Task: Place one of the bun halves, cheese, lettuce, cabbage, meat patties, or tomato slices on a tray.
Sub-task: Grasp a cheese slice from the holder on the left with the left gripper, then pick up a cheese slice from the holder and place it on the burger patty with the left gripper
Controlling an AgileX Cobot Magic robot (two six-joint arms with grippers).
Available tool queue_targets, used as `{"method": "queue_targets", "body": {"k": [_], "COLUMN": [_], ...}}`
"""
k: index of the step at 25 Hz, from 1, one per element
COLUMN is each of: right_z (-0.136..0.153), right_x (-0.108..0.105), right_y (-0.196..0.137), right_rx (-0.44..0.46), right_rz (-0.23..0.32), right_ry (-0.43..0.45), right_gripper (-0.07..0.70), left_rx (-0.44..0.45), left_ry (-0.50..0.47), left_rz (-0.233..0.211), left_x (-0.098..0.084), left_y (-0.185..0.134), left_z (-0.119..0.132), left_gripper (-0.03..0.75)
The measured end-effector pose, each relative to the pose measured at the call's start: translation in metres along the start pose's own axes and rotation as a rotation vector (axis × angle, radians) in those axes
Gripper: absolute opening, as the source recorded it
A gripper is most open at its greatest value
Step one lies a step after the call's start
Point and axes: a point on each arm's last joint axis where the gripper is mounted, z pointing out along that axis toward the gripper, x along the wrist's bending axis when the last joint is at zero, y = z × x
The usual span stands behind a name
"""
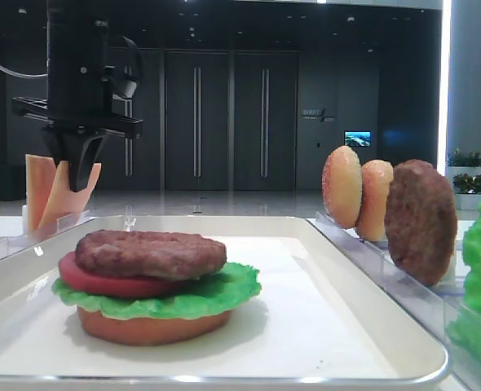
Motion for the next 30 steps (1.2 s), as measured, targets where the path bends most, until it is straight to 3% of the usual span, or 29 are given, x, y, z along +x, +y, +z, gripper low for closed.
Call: {"method": "queue_targets", "body": {"k": [10, 20, 30], "right_z": [0.000, 0.000, 0.000], "right_x": [0.000, 0.000, 0.000], "right_y": [0.000, 0.000, 0.000], "right_rx": [0.000, 0.000, 0.000], "right_rz": [0.000, 0.000, 0.000], "right_ry": [0.000, 0.000, 0.000], "right_gripper": [0.290, 0.290, 0.290], "left_rx": [0.058, -0.060, -0.088], "left_ry": [-0.037, -0.098, -0.166], "left_rz": [-0.026, -0.074, -0.087], "left_x": [0.000, 0.006, 0.010], "left_y": [0.004, 0.031, 0.025], "left_z": [-0.017, -0.066, -0.096], "left_gripper": [0.030, 0.030, 0.030]}}
